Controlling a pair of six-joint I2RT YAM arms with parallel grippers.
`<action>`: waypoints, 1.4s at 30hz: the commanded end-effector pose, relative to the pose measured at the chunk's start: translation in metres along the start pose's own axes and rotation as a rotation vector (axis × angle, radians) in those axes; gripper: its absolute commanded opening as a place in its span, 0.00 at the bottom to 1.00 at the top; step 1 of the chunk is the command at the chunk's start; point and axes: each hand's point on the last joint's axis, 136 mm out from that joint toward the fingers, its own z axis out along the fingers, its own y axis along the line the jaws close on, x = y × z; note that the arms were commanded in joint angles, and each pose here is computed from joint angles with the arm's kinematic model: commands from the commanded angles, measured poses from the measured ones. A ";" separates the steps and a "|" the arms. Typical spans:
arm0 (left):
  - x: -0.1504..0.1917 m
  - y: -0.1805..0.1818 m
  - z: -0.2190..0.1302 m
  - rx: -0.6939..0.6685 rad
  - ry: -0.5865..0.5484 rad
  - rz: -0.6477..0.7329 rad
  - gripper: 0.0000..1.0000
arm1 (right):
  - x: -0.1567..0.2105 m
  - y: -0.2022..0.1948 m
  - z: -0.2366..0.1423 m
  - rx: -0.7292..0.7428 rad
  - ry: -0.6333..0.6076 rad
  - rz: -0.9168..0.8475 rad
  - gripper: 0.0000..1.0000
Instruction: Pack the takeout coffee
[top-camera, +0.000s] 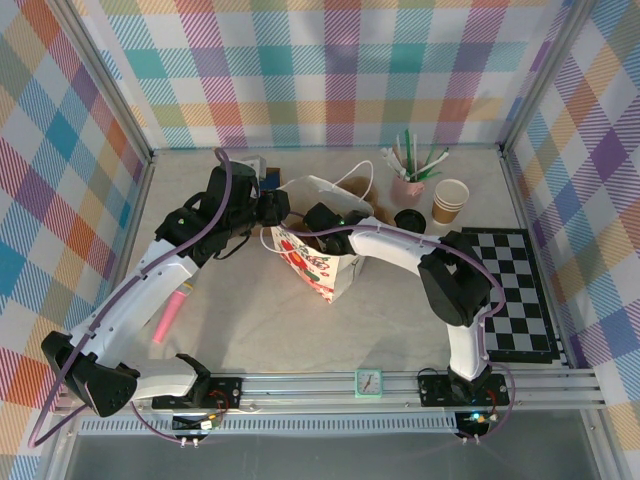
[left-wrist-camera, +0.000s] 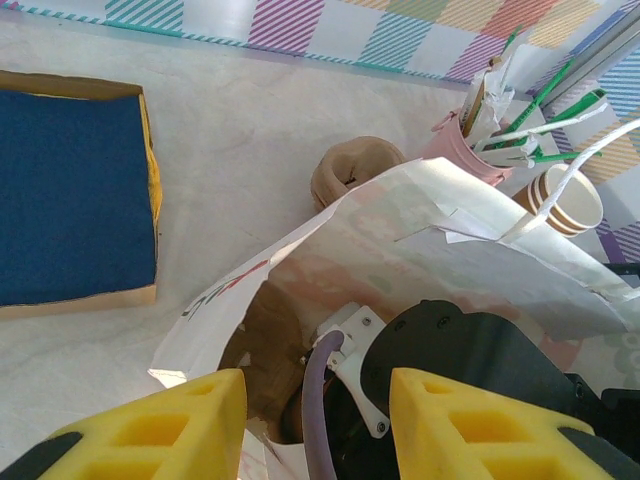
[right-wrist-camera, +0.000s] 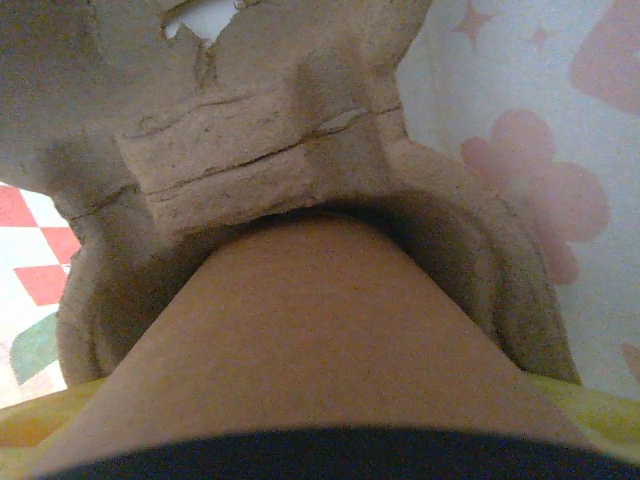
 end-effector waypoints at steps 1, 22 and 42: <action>-0.001 -0.002 -0.007 0.005 -0.008 0.015 0.43 | 0.040 -0.003 0.064 -0.002 0.162 -0.008 0.39; -0.007 -0.002 -0.015 0.003 -0.024 0.018 0.48 | 0.028 0.000 0.029 -0.008 0.159 -0.030 0.79; -0.008 -0.001 -0.023 0.000 -0.036 0.015 0.57 | 0.009 0.004 -0.056 -0.023 0.108 -0.028 0.99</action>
